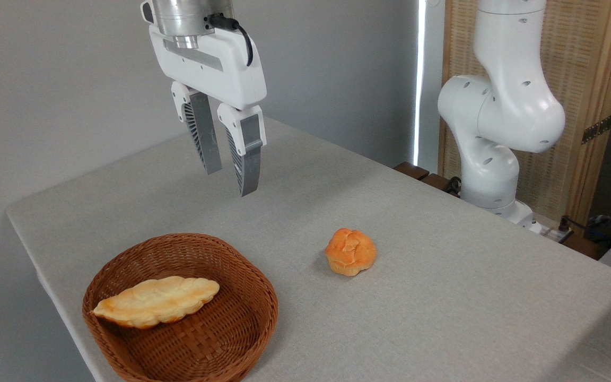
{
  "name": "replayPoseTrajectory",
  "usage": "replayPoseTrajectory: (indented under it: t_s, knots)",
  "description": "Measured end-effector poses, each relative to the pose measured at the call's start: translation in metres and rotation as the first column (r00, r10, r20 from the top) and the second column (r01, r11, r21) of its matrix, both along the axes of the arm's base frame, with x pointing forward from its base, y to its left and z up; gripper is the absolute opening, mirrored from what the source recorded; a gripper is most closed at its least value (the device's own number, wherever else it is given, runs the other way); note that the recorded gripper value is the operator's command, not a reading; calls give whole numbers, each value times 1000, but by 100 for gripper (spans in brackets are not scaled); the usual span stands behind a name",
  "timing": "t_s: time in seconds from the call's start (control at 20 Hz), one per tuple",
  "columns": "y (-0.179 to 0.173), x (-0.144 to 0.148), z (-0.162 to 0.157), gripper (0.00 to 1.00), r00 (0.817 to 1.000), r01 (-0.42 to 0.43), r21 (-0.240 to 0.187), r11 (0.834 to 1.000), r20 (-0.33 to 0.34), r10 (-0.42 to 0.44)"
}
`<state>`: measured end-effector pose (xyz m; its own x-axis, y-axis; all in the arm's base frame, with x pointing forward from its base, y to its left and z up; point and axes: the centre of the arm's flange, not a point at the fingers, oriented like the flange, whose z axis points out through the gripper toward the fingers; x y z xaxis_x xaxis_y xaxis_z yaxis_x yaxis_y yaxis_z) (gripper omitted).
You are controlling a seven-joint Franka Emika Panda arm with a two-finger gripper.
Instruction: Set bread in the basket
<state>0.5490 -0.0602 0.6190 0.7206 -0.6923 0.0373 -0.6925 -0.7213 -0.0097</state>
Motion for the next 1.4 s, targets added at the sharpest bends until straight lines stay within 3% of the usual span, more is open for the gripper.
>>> replayPoseTrajectory:
  t_s: [1.4]
  knots:
    - [1,-6,-4,100,1000,-1,2,1000,-12,1]
